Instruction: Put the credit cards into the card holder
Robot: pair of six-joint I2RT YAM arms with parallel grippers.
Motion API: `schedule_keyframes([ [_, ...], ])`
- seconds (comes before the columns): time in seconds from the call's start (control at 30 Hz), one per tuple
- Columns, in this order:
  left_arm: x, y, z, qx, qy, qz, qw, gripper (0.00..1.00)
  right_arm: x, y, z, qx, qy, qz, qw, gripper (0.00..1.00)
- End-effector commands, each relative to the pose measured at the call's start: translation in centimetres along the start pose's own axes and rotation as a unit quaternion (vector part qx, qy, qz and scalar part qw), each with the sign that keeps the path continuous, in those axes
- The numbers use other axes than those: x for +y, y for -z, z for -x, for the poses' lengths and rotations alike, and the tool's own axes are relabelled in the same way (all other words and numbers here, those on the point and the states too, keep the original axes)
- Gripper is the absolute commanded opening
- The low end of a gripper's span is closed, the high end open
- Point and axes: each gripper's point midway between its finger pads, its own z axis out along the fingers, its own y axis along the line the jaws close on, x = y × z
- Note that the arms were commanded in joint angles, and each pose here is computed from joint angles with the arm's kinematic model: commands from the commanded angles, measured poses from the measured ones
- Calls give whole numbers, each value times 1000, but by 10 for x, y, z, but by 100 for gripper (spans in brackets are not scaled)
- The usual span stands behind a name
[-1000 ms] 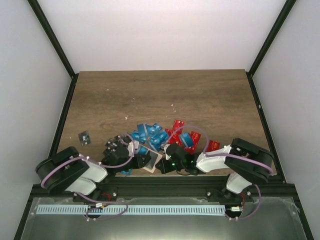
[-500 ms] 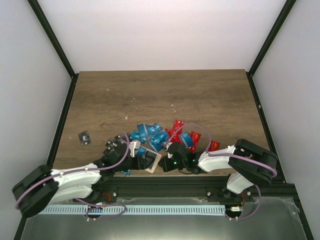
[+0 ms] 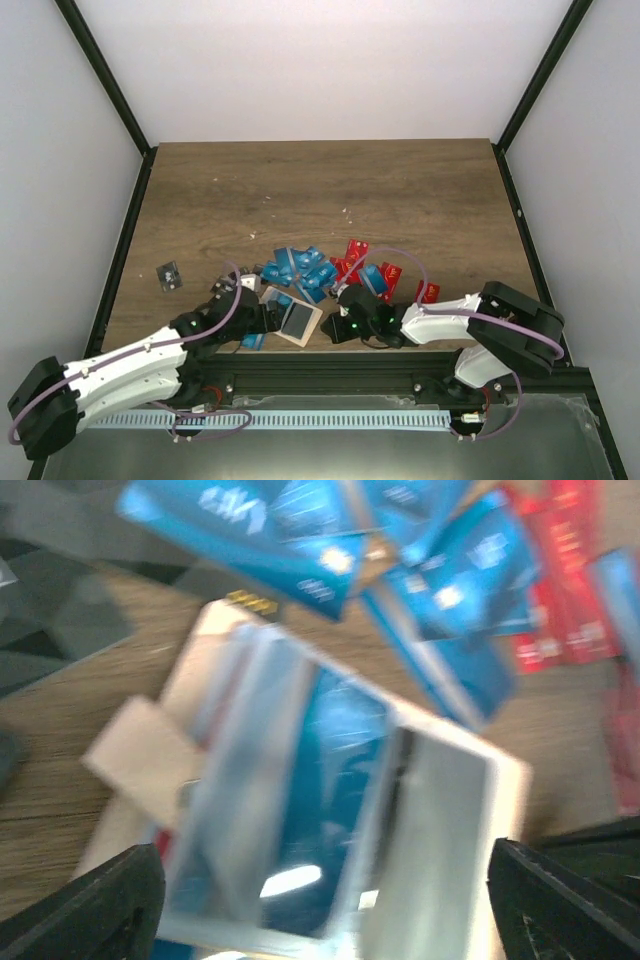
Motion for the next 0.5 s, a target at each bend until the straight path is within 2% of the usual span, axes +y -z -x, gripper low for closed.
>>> schedule_keyframes([
  [0.0,33,-1,8,-20,-17,101,995,87,-44,5,-44,70,-32,-72,994,12],
  [0.13,41,-2,17,-40,-17,132,990,86,-36,5,-41,65,-52,-51,995,19],
  [0.27,43,-2,20,-41,-27,147,988,84,-29,6,-37,58,-59,-39,996,21],
  [0.47,48,-6,27,-53,-33,171,983,66,-30,6,-30,47,-63,-43,996,23],
])
